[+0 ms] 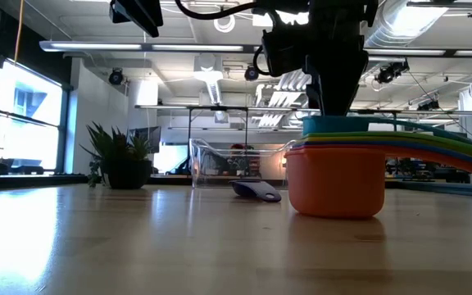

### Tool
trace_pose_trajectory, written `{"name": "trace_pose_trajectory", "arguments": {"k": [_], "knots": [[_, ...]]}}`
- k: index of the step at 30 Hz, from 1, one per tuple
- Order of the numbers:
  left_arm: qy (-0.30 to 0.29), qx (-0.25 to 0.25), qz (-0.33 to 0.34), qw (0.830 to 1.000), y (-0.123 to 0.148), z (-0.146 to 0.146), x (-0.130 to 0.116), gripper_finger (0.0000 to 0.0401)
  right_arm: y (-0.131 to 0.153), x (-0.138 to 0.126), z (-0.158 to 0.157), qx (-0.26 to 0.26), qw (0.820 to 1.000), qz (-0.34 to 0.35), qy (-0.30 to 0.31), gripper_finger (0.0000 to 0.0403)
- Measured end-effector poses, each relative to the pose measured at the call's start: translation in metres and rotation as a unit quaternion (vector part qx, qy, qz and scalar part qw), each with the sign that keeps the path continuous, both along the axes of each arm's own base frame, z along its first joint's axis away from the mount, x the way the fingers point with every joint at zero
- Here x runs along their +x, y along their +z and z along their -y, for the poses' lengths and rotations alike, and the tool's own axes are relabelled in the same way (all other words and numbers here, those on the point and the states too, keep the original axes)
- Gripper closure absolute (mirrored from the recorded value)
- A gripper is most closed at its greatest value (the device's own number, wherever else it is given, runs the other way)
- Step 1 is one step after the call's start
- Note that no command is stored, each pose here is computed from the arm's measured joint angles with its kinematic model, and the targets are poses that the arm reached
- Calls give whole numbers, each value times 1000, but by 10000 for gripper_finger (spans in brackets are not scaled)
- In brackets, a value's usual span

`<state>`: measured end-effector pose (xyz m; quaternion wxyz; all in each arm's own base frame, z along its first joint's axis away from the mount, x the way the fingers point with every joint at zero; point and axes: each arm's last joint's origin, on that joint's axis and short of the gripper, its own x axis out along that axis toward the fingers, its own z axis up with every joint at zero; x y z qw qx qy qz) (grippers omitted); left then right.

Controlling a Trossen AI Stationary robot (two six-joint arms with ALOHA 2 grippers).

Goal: Nest measuring cups in basket
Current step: Stack the light blue measuring cup on top of the green measuring cup, then stack the violet measuring cup on top of the light blue measuring cup

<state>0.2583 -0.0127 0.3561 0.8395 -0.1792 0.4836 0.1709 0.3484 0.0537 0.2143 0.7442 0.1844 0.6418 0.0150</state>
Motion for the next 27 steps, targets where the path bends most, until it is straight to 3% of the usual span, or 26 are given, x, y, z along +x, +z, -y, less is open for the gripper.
{"name": "trace_pose_trajectory", "arguments": {"k": [8, 16, 21, 27], "knots": [[0, 0, 0, 1000, 0, 0, 0, 288, 0, -1, 2, 0, 1000, -6, -6, 300], [0, 0, 0, 1000, 0, 0, 0, 288, -2, -13, 12, -29, 996, -79, -36, 297], [0, 0, 0, 1000, 0, 0, 0, 288, -2, -7, 25, -44, 997, -51, -42, 297], [15, 28, 2, 1000, 0, -2, 0, 288, 0, 7, 61, -57, 993, 19, -102, 297]]}}
